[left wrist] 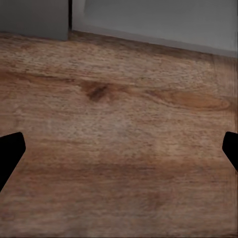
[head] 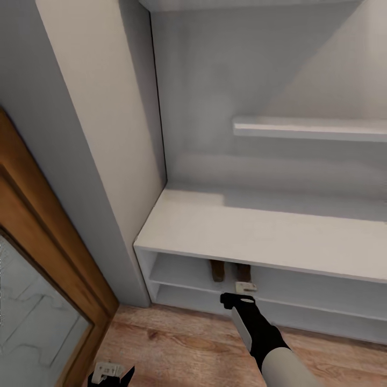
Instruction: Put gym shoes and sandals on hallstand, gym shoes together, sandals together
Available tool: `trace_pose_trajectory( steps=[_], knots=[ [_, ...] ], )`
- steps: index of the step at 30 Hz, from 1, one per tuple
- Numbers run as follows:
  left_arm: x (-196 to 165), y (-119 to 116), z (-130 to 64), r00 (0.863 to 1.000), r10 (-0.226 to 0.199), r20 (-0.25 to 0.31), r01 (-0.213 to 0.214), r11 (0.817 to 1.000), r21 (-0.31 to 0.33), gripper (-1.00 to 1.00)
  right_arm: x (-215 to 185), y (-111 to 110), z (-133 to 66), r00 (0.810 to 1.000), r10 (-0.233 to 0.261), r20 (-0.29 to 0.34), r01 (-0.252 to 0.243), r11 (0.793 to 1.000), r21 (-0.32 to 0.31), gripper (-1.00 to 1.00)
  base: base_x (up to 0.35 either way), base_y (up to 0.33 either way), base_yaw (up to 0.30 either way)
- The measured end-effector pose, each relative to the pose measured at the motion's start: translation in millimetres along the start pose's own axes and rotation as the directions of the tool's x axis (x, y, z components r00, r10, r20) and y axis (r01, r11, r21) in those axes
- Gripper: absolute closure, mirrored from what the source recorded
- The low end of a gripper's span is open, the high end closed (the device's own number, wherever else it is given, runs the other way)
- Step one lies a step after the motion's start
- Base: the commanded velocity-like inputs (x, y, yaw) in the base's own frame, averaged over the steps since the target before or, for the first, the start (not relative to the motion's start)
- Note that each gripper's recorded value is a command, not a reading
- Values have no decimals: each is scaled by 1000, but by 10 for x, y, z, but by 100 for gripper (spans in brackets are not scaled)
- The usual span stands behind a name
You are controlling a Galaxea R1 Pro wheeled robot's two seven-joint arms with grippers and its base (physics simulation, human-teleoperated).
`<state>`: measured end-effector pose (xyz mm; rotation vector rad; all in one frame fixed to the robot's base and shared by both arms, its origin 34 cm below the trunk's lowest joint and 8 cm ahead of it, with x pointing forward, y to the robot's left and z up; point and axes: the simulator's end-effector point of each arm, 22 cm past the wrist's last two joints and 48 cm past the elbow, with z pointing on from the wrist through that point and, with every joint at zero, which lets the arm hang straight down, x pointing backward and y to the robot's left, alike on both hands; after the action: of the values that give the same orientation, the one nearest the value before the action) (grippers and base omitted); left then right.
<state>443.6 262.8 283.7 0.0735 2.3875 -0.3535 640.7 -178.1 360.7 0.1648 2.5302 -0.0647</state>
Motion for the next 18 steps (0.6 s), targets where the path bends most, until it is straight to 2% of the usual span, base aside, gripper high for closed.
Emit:
trace_pose_trajectory(
  steps=[10,18],
  knots=[
    [0,0,0,1000,0,0,0,1000,0,-100,0,1,0,1000,0,0,0,1000,0,-100,-294,-118,0],
    [-2,2,0,1000,-2,1,2,1000,-1,-100,0,1,0,1000,-1,0,1,1000,0,-100,-316,-30,0]
  ],
)
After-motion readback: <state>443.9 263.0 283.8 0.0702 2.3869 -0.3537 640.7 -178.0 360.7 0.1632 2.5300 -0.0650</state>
